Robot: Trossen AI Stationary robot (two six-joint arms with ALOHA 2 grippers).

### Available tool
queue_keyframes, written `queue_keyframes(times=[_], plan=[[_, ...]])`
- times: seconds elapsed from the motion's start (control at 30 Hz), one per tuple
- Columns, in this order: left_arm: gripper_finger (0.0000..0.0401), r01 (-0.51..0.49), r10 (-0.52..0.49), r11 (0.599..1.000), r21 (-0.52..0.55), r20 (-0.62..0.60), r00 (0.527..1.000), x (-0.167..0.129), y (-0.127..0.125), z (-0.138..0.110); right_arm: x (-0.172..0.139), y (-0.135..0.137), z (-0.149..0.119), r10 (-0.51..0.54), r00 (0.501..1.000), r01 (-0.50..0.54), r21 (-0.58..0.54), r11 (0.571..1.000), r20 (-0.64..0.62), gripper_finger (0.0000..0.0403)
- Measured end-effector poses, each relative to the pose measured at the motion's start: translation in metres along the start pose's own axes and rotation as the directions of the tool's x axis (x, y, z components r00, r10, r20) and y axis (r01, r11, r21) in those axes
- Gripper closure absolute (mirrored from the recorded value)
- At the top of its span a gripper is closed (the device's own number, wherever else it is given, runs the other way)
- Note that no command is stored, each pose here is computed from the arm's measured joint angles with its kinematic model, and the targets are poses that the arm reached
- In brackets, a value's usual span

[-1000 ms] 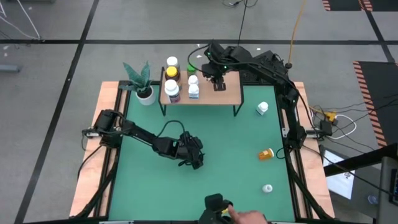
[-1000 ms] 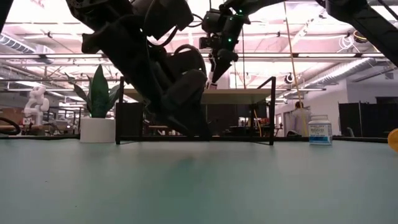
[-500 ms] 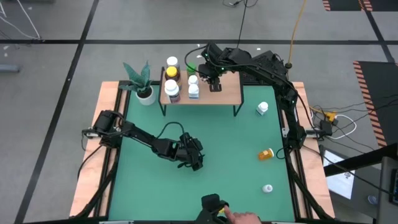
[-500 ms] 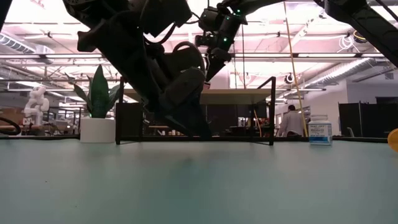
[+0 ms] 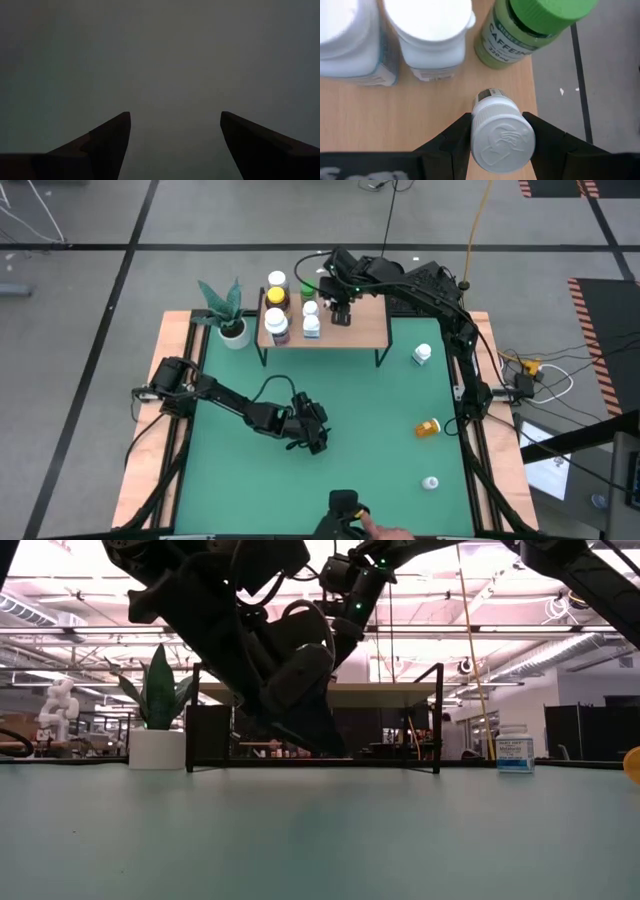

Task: Pick and place medicine bottles onto shelf by color
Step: Put the black white pill bottle on the shelf

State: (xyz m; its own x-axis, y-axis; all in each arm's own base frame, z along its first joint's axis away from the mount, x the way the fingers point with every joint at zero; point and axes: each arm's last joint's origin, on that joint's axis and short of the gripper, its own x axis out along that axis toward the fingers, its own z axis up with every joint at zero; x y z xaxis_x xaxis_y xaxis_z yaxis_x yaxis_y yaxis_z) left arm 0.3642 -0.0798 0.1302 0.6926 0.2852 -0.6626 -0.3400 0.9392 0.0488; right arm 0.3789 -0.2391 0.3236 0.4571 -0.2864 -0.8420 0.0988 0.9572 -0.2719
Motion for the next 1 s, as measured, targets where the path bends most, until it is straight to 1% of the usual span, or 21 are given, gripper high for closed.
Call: queue_keyframes(times=[0.13,0.53,0.67,0.87,1.0], plan=[[0.0089,0.0,0.0,1.0,0.0,0.0,1.0,0.0,0.0,0.0,0.0,0.0,-0.001,0.001,1.0,-0.001,0.001,1.0,-0.003,0.0248],[0.0089,-0.013,0.013,1.0,-0.005,0.002,1.0,0.001,0.002,0.001,0.0,-0.012,-0.008,-0.008,1.0,0.009,0.065,0.998,-0.013,0.0247],[0.0089,-0.019,0.019,1.0,-0.005,-0.002,1.0,0.002,0.004,0.001,0.002,-0.015,-0.009,0.021,1.0,-0.023,0.09,0.996,0.018,0.0247],[0.0089,-0.022,0.022,1.0,0.005,-0.01,1.0,0.001,0.004,0.0,0.007,-0.017,-0.013,0.025,1.0,-0.027,0.099,0.995,0.017,0.0247],[0.0089,-0.026,0.026,1.0,0.01,-0.012,1.0,0.002,0.004,0.0,0.015,-0.017,-0.017,0.019,1.0,-0.02,0.082,0.996,0.012,0.0246]])
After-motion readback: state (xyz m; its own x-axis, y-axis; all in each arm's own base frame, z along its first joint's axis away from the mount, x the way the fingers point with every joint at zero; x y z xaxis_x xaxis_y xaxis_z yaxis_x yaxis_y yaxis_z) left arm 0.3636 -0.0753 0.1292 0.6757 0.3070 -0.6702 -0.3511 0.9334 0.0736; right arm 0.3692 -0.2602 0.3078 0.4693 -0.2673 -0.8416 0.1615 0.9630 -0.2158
